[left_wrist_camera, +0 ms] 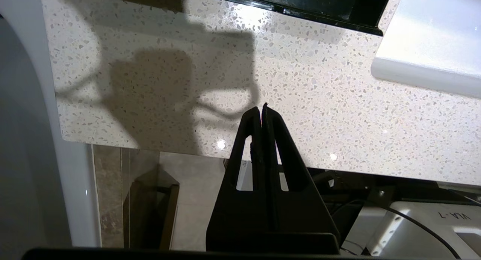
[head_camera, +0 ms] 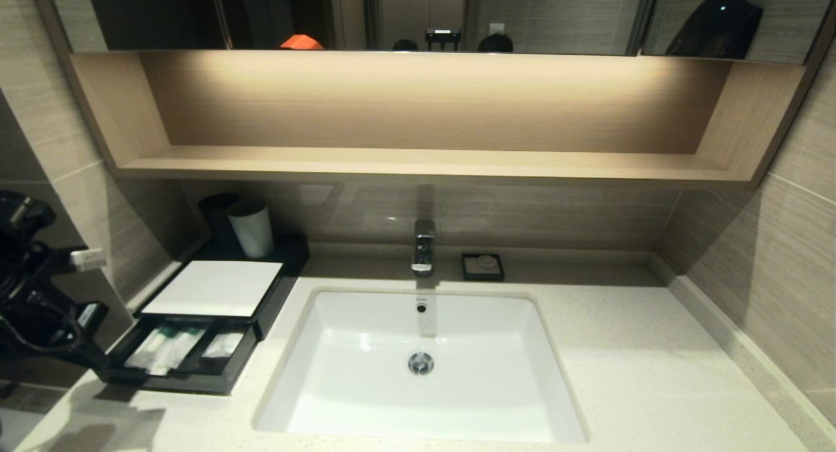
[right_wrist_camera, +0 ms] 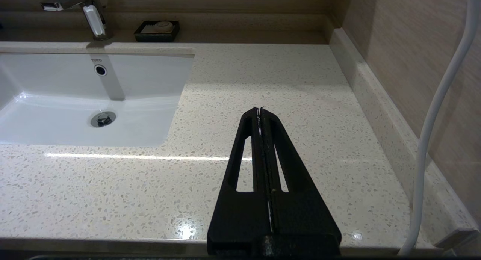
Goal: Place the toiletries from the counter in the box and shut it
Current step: Close the drawer
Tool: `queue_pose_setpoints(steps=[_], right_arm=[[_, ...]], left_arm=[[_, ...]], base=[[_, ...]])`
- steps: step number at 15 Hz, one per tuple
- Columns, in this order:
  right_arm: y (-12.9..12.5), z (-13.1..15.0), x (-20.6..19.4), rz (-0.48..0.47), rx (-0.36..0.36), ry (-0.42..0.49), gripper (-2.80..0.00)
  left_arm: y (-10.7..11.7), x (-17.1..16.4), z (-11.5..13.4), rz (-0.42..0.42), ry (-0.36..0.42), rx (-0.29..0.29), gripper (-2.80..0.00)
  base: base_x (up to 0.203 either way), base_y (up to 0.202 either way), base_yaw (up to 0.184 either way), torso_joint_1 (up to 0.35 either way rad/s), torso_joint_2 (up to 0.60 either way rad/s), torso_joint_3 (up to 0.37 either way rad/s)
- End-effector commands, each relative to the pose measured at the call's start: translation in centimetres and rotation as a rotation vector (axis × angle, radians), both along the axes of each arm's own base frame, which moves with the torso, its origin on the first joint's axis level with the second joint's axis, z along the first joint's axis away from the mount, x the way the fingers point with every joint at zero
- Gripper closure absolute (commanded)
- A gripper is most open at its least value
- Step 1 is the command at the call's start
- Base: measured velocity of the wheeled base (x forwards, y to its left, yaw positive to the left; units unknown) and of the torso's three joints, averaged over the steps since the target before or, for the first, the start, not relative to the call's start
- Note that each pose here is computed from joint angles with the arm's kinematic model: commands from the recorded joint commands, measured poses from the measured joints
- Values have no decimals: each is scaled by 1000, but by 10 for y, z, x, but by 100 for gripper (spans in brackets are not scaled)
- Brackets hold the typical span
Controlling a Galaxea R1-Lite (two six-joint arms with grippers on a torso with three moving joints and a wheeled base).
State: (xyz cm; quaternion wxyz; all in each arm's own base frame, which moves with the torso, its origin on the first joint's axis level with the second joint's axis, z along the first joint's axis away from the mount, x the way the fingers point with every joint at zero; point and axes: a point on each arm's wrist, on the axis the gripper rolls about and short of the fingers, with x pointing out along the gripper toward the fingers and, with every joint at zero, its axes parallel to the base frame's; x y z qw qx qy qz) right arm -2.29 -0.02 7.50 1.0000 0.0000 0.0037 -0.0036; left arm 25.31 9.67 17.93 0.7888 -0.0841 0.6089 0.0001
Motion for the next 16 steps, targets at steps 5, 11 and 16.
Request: queue_pose_setpoints(steps=[5,11,16], right_arm=[[0,0,0,0,0,0,0],[0,0,0,1,0,0,0],[0,0,0,0,0,0,0]], left_arm=[[-2,-6,-32,-3,-4,5,0],[-2,-7,-56,-3,-22,14,0],[-1,-2,-72,-7,-61,30,0]], base=[[0,0,0,0,0,0],[0,0,0,0,0,0],[0,0,0,0,0,0]])
